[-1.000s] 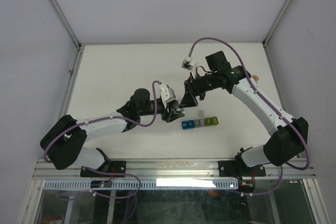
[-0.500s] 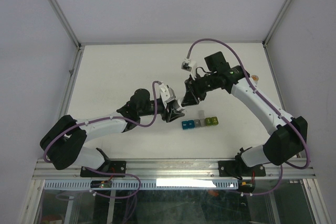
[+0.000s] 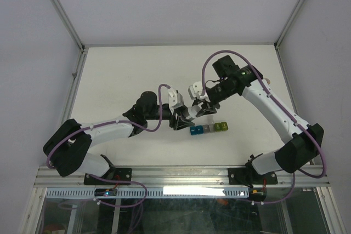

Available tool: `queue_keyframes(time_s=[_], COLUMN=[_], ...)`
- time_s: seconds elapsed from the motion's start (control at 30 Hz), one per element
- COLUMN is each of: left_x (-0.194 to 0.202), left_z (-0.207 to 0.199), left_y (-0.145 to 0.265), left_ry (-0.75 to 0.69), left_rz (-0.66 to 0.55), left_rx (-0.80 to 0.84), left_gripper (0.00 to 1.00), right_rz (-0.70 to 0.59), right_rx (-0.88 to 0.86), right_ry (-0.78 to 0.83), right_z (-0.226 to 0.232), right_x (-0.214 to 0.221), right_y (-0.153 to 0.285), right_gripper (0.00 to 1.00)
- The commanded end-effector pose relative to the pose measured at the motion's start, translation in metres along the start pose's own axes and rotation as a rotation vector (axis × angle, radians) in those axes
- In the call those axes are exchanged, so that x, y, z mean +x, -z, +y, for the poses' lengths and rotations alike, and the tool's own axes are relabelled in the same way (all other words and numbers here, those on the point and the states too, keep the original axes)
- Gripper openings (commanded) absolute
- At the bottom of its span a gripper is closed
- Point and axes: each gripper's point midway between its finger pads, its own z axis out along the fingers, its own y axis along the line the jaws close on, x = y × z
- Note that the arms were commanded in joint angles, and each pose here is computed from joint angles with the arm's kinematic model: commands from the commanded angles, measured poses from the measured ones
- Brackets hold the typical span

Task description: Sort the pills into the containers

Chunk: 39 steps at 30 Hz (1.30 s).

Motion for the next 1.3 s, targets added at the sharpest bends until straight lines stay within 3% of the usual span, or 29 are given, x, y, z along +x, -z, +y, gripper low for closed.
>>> queue_keyframes(time_s=[0.0,0.07,0.2,0.33,0.5,0.7,0.8,1.27], left_x=[-0.017,-0.016,-0.015,-0.014,-0.018,-0.023,-0.025,-0.022], left_z=[-0.013,-0.012,-0.008,-0.006,-0.005,0.001,0.003,0.005], left_y=[-0.003,-0.001,-0.001,-0.001,0.001,0.001,0.001,0.002], left_ry=[-0.037,-0.04,-0.046,-0.045,-0.045,-0.049,-0.048,-0.037], left_rz=[-0.038,-0.038,-0.037,-0.036,-0.044,-0.061,-0.07,-0.066], left_rx=[0.08,0.066,0.043,0.029,0.011,-0.025,-0.039,-0.051], left_gripper=[0.0,0.0,0.0,0.0,0.0,0.0,0.0,0.0], right_rz=[-0.042,-0.053,-0.054,-0.071,-0.112,-0.142,-0.114,-0.057], right_rx=[0.014,0.032,0.095,0.158,0.216,0.205,0.215,0.213], right_ry=[0.192,0.131,-0.041,-0.126,-0.363,-0.808,-0.929,-1.007], right_z=[-0.013,-0.012,-0.013,-0.009,-0.003,-0.003,-0.005,-0.012], right_x=[-0.016,-0.017,-0.024,-0.033,-0.043,-0.033,-0.02,-0.008], right_y=[0.005,0.004,0.013,0.032,0.046,0.03,0.023,0.003], right_gripper=[0.41,0.61,0.87,0.91,0.96,0.91,0.87,0.7])
